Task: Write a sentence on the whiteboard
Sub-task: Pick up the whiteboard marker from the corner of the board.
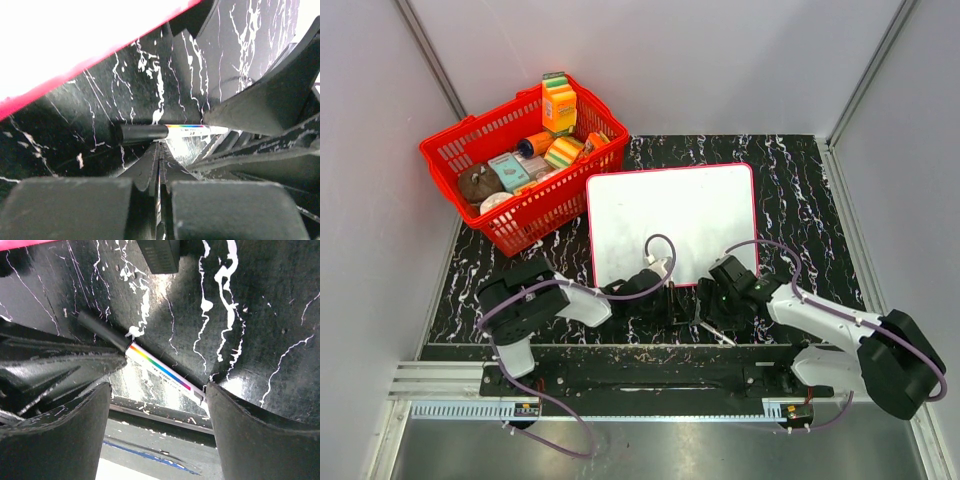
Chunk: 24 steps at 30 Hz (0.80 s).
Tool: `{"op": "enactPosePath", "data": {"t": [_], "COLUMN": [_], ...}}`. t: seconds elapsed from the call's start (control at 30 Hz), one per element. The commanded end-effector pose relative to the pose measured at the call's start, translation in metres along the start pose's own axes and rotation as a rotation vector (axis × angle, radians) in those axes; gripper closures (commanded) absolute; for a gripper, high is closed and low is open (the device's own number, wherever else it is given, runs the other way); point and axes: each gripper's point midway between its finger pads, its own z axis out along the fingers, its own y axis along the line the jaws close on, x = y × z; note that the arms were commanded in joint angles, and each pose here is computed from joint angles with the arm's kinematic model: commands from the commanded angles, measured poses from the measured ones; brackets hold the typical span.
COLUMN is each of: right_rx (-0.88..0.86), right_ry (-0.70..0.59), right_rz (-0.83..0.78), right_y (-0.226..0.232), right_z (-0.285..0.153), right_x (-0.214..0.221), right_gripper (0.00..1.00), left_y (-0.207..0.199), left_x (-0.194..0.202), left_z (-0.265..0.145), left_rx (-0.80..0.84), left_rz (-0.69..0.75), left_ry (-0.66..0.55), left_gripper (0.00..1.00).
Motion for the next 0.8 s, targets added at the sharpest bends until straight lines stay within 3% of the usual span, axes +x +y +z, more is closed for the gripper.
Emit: {"op": "enactPosePath", "data": {"t": [0.0, 0.17, 0.33, 0.6, 0.7, 0.77], "right_rx": [-0.033, -0.054, -0.034, 0.09, 0.154, 0.161], "right_ry": [0.012, -0.015, -0.037, -0.042, -0.05, -0.034], "right_rz": [0.0, 0.007, -0.012, -0.108, -0.129, -0.136], "right_y": [0.005, 0.009, 0.007, 0.001, -0.007, -0.005], "right_z": [-0.008, -0.013, -0.015, -0.014, -0.009, -0.006], "right_x": [0.005, 0.002, -0.004, -0.023, -0.029, -0.03], "right_gripper": [0.19, 0.19, 0.19, 0.2, 0.21, 0.28], "left_y": [0.015, 0.02, 0.007, -0.019, -0.022, -0.023], "left_x": [-0.019, -0.029, -0.034, -0.024, -0.026, -0.032], "left_z": [0.01, 0.013, -0.007, -0.067, -0.093, -0.106], "left_rx": [-0.04, -0.02, 0.04, 0.144, 0.133, 0.117], "left_rz": [-0.025, -0.007, 0.034, 0.134, 0.167, 0.201], "left_ry": [-0.072, -0.078, -0.106, -0.115, -0.15, -0.187], "left_gripper": [1.0, 0.99, 0.92, 0.53, 0.49, 0.42]}}
